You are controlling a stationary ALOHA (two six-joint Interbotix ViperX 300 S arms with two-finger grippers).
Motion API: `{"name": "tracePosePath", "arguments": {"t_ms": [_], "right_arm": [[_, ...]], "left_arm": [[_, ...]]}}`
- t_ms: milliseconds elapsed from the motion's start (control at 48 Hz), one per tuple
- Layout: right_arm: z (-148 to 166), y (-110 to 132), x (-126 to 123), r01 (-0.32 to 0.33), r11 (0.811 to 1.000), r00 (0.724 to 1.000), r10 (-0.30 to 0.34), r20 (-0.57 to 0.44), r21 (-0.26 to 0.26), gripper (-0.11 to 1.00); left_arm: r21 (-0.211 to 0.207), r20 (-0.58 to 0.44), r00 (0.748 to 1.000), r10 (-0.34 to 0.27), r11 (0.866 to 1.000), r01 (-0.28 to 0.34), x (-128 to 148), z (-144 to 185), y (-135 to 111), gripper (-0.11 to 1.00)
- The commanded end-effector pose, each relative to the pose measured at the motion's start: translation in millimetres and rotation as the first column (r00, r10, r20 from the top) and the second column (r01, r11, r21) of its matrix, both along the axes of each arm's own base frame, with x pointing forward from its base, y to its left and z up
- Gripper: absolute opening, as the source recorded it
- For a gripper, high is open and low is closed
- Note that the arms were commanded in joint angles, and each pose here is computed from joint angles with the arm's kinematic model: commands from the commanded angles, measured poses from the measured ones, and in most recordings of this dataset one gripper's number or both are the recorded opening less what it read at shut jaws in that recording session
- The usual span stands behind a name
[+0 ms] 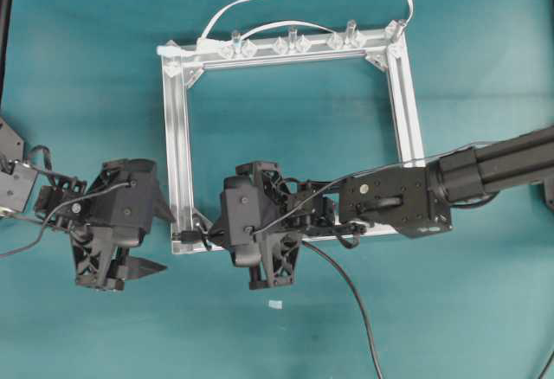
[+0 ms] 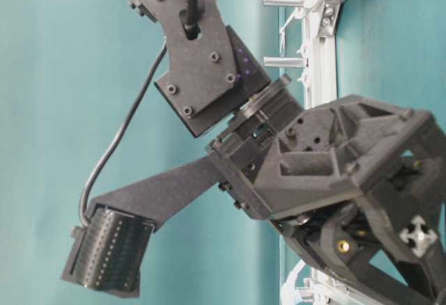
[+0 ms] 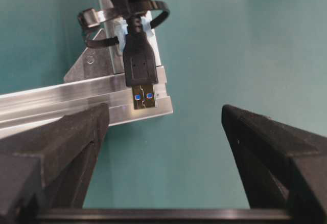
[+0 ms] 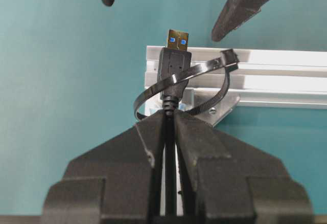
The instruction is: Insert the wire through the string loop located on the left side.
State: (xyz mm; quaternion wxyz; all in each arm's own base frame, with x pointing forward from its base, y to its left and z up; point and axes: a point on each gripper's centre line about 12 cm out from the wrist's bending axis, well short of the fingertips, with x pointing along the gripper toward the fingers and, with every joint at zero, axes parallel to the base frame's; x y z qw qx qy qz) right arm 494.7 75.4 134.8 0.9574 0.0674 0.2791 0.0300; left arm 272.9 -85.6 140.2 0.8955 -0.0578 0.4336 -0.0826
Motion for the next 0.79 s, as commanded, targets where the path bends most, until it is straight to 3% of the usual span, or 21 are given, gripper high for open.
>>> {"name": "tracePosePath", "arguments": {"t_ms": [0,479,770], "right_arm": [[19.9,1.5,5.8,-0.003,1.000,0.999,0.003,0.053,0.002,0.10],[19.4,1.4,5.5,-0.003,1.000,0.999,0.003,0.052,0.002,0.10],[19.2,1.5,5.4,-0.003,1.000,0.999,0.003,0.050,0.002,0.10]], "left_arm": [[-0.037,0.038,0.999,0.025,0.999,-0.023,7.1,9.8,-3.5,0.89],[-0.067,0.058,0.995,0.086,0.994,-0.082,14.5,13.0,5.4,0.89],[-0.060,0.042,0.995,0.094,0.994,-0.091,31.9,-8.4,2.1,0.89]]}}
